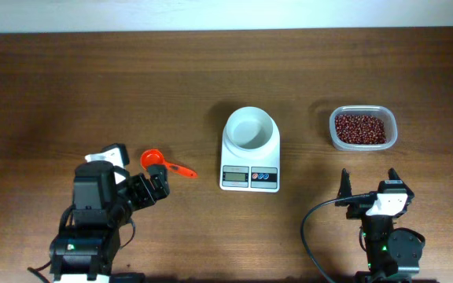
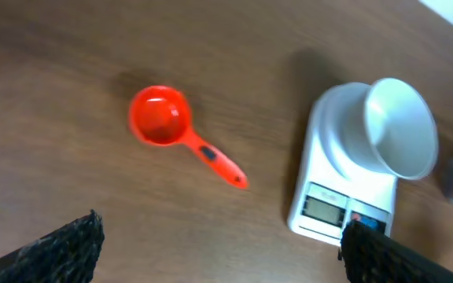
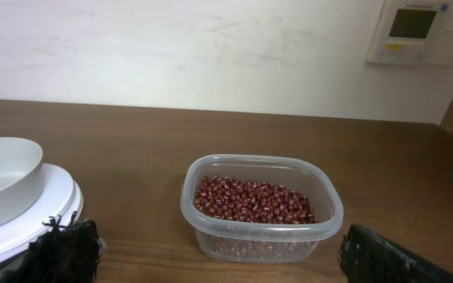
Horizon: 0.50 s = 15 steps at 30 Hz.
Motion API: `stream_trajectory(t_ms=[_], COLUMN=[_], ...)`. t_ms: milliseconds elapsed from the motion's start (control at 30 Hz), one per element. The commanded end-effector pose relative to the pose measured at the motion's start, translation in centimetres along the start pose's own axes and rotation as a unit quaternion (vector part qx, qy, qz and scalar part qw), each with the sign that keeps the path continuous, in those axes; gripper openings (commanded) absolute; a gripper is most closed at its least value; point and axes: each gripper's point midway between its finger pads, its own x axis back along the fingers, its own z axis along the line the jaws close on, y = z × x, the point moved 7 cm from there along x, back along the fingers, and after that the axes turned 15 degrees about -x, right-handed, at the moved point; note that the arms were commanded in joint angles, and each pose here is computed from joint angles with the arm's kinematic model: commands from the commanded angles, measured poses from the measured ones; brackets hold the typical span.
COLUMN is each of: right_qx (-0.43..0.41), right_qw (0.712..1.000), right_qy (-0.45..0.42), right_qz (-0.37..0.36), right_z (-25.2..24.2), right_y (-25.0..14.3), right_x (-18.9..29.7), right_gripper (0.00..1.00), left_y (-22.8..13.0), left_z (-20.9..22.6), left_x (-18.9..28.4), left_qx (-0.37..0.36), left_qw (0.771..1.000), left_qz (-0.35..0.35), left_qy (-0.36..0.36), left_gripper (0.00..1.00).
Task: Scoop and weigh 50g on scale
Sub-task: 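Move the left gripper down toward the orange-red scoop handle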
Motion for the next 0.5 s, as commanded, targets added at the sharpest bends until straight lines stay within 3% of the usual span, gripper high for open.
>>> stream_trajectory(t_ms=[0,300,467], right_qx=[-0.002,-0.002,-0.002], right_qw=[1.0,1.0,1.0], right_qy=[-0.007,-0.007,-0.007], right_qz=[-0.001,-0.001,-0.001], right_z=[-0.2,-0.2,-0.2], right_y=[-0.2,-0.2,-0.2], right_x=[0.0,0.0,0.0], right_gripper=[0.99,0.99,0.99], left_y=[0.5,2.0,1.8], left_z=[0.9,1.1,1.4], left_x=[0.4,-0.6,-1.4], left_qx=[0.025,0.041,0.1], left_qw=[0.999,0.996,0.988], left_qz=[-0.008,0.04,0.074], left_qy=[0.044,0.066,0.087], left_gripper=[0.99,0.98,0.94])
